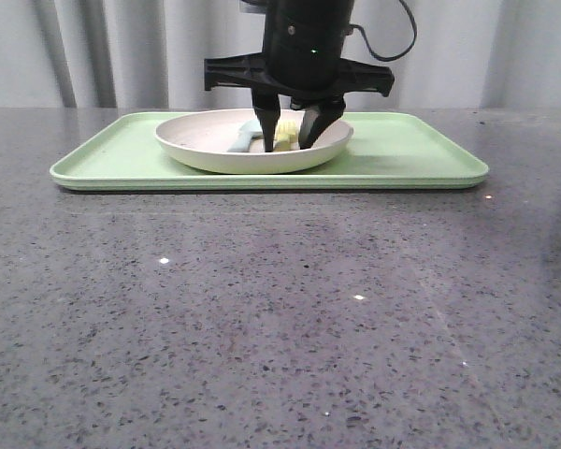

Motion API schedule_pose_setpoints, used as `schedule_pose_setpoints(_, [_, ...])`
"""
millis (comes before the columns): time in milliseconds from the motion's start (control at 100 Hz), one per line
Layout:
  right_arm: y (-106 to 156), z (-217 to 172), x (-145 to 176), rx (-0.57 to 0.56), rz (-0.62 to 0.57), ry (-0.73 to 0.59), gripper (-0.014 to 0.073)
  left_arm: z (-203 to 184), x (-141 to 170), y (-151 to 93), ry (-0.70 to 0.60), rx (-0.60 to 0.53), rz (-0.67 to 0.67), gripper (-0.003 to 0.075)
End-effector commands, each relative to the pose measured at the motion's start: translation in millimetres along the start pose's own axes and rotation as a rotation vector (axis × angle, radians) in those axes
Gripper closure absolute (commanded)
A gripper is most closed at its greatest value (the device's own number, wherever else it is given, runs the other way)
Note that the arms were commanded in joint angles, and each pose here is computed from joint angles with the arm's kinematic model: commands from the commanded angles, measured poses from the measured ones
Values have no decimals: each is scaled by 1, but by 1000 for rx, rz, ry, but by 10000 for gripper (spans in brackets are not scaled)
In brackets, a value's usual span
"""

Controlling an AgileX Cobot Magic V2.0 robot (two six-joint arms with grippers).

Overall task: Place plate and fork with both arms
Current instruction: 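Grasp the yellow fork with the right gripper and lift it, then carry the fork beside the plate and lower it onto the tray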

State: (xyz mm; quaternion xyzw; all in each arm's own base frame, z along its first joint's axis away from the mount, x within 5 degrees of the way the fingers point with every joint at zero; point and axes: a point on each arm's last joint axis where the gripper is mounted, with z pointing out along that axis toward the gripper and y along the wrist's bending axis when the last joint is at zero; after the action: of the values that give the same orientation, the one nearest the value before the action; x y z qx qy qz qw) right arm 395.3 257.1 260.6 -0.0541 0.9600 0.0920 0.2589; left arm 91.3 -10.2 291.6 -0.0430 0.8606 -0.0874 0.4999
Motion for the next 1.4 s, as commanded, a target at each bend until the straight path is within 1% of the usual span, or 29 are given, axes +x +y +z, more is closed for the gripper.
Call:
schedule_pose_setpoints(0, [3,-33,-15,-43,5,-94,425,-4,-13,-2,-89,11,-15,279])
schedule_pose_setpoints(100, [3,-33,-14,-47,8,-92,536,-4,-13,-2,-89,11,-15,279])
schedule_pose_setpoints(170, [3,-33,-14,-49,10,-91,592,-4,-13,-2,-89,11,-15,279])
schedule_pose_setpoints(290, [4,-33,-14,-55,14,-89,645,-4,-13,-2,-89,11,-15,279])
schedule_pose_setpoints(450, [4,-36,-15,-57,16,-91,683,-4,-13,-2,-89,11,-15,279])
schedule_pose_setpoints(630, [3,-52,-17,-68,19,-115,685,-4,-13,-2,-89,11,-15,279])
schedule_pose_setpoints(840, [-2,-82,-23,-88,31,-169,685,-4,-13,-2,-89,11,-15,279])
schedule_pose_setpoints(940, [-12,-98,-28,-81,48,-188,685,-4,-13,-2,-89,11,-15,279])
schedule_pose_setpoints(1060, [-29,-112,-29,-42,34,-171,685,-4,-13,-2,-89,11,-15,279])
schedule_pose_setpoints(1130, [-39,-119,-32,-24,47,-176,685,-4,-13,-2,-89,11,-15,279])
schedule_pose_setpoints(1250, [-53,-125,-35,11,20,-177,685,-4,-13,-2,-89,11,-15,279])
schedule_pose_setpoints(1390, [-67,-122,-35,46,10,-152,685,-4,-13,-2,-89,11,-15,279])
